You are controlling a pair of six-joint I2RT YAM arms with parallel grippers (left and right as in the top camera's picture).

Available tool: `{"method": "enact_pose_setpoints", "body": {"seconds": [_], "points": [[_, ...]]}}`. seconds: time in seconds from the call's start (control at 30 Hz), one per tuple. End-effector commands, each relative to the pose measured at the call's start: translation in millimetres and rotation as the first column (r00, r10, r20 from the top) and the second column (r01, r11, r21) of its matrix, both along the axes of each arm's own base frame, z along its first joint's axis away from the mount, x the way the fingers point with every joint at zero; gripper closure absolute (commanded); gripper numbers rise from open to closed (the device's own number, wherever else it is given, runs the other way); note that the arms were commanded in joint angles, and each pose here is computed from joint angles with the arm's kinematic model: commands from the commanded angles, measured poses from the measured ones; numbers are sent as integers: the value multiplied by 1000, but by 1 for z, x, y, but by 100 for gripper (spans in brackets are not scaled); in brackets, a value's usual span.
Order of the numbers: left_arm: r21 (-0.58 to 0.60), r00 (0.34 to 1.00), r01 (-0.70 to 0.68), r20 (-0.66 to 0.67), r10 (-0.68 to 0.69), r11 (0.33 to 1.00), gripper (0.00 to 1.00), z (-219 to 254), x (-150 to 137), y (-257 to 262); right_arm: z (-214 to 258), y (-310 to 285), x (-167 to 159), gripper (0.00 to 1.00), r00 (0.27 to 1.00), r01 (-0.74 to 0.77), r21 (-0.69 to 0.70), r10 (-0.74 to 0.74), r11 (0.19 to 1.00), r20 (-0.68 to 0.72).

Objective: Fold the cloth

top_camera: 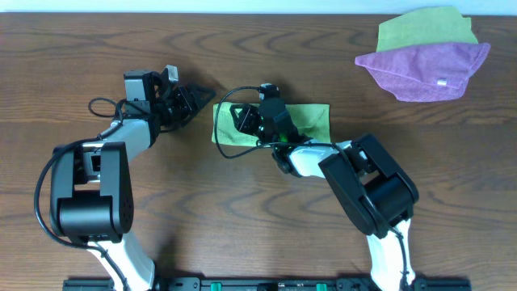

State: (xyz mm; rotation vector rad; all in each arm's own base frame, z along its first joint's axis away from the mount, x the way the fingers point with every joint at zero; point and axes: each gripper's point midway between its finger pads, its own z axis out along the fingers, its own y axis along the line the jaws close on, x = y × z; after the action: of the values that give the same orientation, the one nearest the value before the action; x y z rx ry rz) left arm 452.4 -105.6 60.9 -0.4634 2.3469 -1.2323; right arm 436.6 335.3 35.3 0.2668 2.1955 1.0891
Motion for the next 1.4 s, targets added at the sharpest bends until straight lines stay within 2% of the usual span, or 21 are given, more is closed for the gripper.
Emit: {"method": "enact_pose_setpoints", "body": {"seconds": [0.0,0.17,0.37,0.73,0.83,1.1,1.37], "points": [[0,999,6,50,-6,1000,31,17,6,2,1,18,-7,75,998,-67,8,67,998,8],[0,999,6,50,-6,1000,31,17,6,3,14,34,-19,80,984,-177,75,176,981,24],[0,999,2,50,-2,1000,31,17,7,4,16,42,-29,81,975,-216,129,220,968,-13],[-10,996,-64,57,64,998,30,20,13,38,15,72,-70,72,928,-345,190,365,919,-79],[-15,995,-73,61,74,997,30,22,14,44,12,74,-78,72,917,-363,187,386,913,-105],[-13,991,-101,92,102,995,30,33,22,59,27,74,-79,72,910,-393,166,408,904,-68],[-10,984,-105,141,106,994,30,56,23,61,55,51,-81,70,913,-404,26,405,914,-54]]}}
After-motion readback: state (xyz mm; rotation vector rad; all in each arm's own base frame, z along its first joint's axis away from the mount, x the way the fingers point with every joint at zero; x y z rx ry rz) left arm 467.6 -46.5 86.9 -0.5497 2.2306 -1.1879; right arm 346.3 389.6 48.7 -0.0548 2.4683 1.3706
